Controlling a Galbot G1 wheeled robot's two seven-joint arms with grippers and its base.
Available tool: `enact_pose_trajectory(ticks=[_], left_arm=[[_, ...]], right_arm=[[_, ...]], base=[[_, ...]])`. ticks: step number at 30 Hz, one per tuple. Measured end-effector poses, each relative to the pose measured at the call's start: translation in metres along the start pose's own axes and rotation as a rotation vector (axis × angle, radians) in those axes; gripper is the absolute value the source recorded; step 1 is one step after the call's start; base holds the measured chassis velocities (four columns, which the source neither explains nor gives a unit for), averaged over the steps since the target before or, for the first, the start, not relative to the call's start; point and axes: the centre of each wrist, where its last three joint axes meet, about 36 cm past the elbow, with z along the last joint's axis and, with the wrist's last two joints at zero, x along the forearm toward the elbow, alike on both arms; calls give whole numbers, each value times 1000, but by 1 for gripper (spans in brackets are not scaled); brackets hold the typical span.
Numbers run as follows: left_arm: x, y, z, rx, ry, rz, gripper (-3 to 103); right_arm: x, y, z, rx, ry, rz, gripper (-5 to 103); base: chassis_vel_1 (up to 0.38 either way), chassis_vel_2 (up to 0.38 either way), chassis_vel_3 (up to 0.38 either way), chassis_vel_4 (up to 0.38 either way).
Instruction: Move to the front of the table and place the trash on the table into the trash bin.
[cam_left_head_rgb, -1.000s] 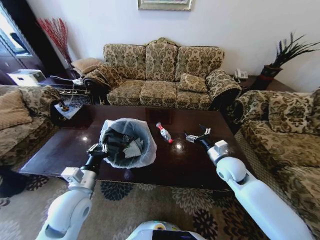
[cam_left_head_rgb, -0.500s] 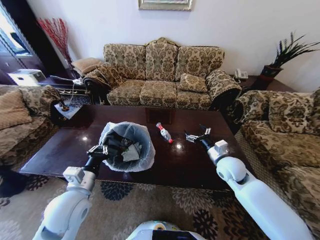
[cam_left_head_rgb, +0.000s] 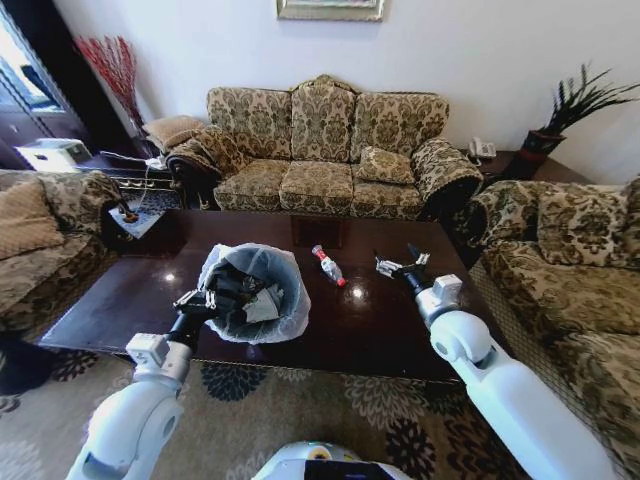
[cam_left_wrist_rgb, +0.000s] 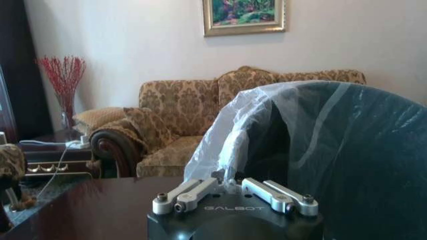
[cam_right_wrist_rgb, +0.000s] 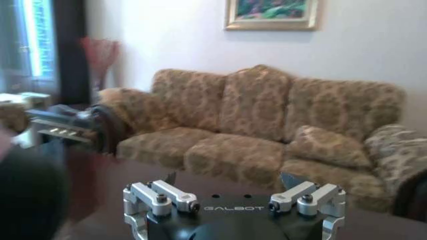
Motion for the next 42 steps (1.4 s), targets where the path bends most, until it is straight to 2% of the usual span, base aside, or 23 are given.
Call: enact_pose_trajectory(ticks=[1,4,11,13,21,28,32,37,42], left_arm=[[0,0,0,0,0,0,1],[0,0,0,0,0,0,1],[0,0,0,1,0,-1,1],[-3,1,10,18,6,-14,1],[-5,2,13,32,10,-8,1],[-9,5,10,11,1,0,1],[-12,6,8,7,-8,-4,1],[-29,10,6,1,-14,27,1],[-25,14,5,4,-1,26,1]], right_arm=[[9,9,4,4,13,-37,100],[15,15,6,5,11,-51,100],[-1,-4,-21,5,-43,37,100],[-3,-11,-27,16,-47,51,100],[-8,-3,-7,7,30,15,100],[-43,-7,24,-64,118,-65,100],[-88,-13,57,-106,148,-104,100],[-114,-22,79,-140,177,-103,100],[-149,-8,96,-161,204,-129,100]], base=[[0,0,0,0],[0,0,0,0],[0,0,0,0],[0,0,0,0],[0,0,0,0],[0,0,0,0],[0,0,0,0],[0,0,0,0],[0,0,0,0]])
